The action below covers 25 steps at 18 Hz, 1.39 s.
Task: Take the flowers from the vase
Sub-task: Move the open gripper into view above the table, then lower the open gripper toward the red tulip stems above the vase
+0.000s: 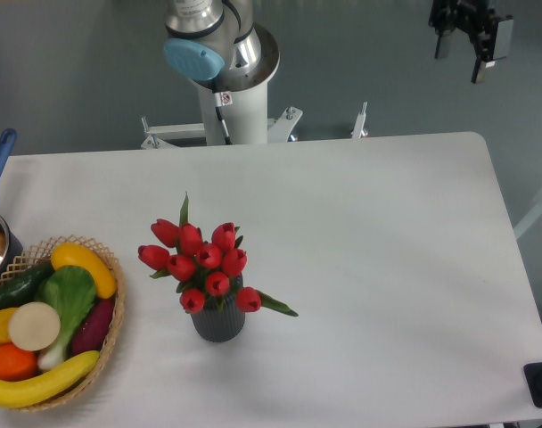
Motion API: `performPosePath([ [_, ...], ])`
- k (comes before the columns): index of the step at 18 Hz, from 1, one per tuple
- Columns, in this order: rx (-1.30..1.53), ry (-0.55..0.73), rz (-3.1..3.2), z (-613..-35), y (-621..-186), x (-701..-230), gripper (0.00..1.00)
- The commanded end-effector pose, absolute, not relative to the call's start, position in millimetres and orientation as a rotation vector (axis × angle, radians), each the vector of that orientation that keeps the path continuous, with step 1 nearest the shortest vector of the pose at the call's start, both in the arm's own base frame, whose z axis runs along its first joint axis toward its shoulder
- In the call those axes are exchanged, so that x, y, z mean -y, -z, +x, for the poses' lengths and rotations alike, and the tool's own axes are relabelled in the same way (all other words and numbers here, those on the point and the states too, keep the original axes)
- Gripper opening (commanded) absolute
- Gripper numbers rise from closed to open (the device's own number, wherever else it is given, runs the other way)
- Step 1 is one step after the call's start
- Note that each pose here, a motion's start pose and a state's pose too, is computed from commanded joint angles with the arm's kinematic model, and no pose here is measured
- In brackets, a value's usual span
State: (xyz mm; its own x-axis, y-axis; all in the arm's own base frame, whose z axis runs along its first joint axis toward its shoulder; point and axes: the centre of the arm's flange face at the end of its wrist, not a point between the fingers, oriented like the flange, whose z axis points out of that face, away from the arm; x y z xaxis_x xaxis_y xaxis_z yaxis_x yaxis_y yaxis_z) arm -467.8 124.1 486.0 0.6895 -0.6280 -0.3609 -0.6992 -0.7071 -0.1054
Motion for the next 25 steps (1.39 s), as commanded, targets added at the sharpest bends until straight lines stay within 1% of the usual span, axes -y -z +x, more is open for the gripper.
performPosePath([
  [4, -1.049, -0.449, -2.673, -458, -490, -129, 1.00],
  [5, -0.982, -0.427, -2.681, -456, -485, -131, 1.00],
  [9, -0.554, -0.342, -2.576, -442, -472, -162, 1.00],
  [11, -0.441, -0.311, -2.531, -432, -469, -176, 1.00],
  [14, -0.394, -0.281, -2.497, -421, -454, -207, 1.00],
  [18, -0.316, -0.177, -2.389, -399, -423, -262, 1.00],
  [20, -0.322, -0.119, -2.313, -388, -404, -286, 1.00],
  [24, -0.360, -0.035, -2.258, -377, -377, -311, 1.00],
  [25, -0.399, -0.012, -2.221, -369, -371, -328, 1.00],
])
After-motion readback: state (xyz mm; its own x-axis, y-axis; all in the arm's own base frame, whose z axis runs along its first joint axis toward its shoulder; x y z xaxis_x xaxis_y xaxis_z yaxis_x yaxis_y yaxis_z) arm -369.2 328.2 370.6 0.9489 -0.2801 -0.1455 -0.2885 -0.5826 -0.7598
